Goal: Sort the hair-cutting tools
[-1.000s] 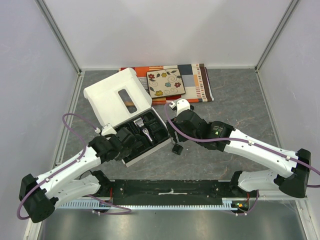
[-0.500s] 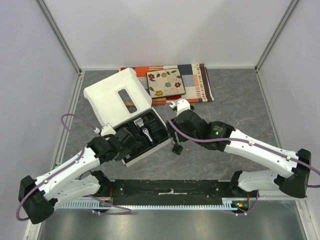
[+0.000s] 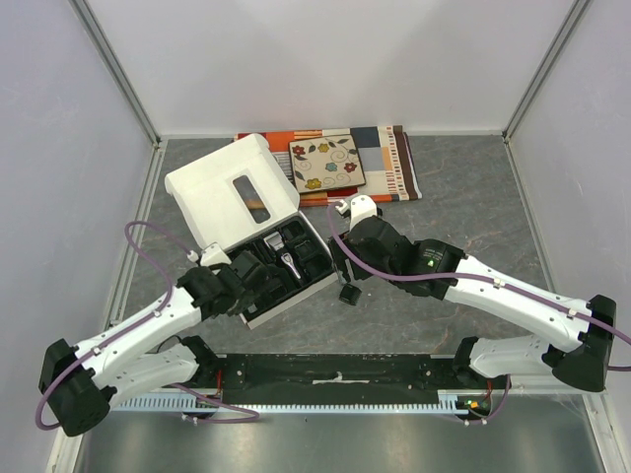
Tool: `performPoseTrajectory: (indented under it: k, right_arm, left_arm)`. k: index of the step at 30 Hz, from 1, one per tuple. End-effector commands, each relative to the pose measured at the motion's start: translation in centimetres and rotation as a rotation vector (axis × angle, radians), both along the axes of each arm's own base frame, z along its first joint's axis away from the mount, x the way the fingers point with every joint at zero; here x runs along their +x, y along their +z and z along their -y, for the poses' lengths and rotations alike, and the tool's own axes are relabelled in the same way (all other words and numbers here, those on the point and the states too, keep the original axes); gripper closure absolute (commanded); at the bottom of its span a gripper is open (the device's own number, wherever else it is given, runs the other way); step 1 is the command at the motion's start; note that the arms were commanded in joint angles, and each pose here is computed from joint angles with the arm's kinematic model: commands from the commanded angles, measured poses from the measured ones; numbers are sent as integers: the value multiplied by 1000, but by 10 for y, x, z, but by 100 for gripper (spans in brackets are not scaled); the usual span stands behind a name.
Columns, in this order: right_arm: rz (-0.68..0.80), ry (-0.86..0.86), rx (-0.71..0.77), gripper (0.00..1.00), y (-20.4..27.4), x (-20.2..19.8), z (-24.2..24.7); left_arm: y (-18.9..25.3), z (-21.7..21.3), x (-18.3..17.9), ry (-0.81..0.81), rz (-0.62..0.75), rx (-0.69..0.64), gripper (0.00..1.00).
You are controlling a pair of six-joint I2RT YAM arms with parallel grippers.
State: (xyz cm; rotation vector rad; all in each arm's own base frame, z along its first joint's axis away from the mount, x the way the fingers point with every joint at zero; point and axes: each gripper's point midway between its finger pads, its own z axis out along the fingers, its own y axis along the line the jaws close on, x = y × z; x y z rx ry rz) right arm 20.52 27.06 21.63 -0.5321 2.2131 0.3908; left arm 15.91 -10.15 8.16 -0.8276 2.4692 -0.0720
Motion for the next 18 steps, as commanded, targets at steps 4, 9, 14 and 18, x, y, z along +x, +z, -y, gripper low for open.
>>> performPoseTrajectory:
  k: [4,9,14,18]
  right_arm:
    - [13,2,19,21,6,-1,2]
    - [12,2,13,21,3,-1,1]
    - [4,5,10,21,-3,-1,-1]
    - [-4,6,1,21,-8,-2,-1]
  left_arm:
    - [13,-2,17,13,70,41,97]
    - [10,-4,20,21,78,58,97]
    - [-5,-5,20,13,59,76,97]
    - [-25,-4,18,10,24,88,97]
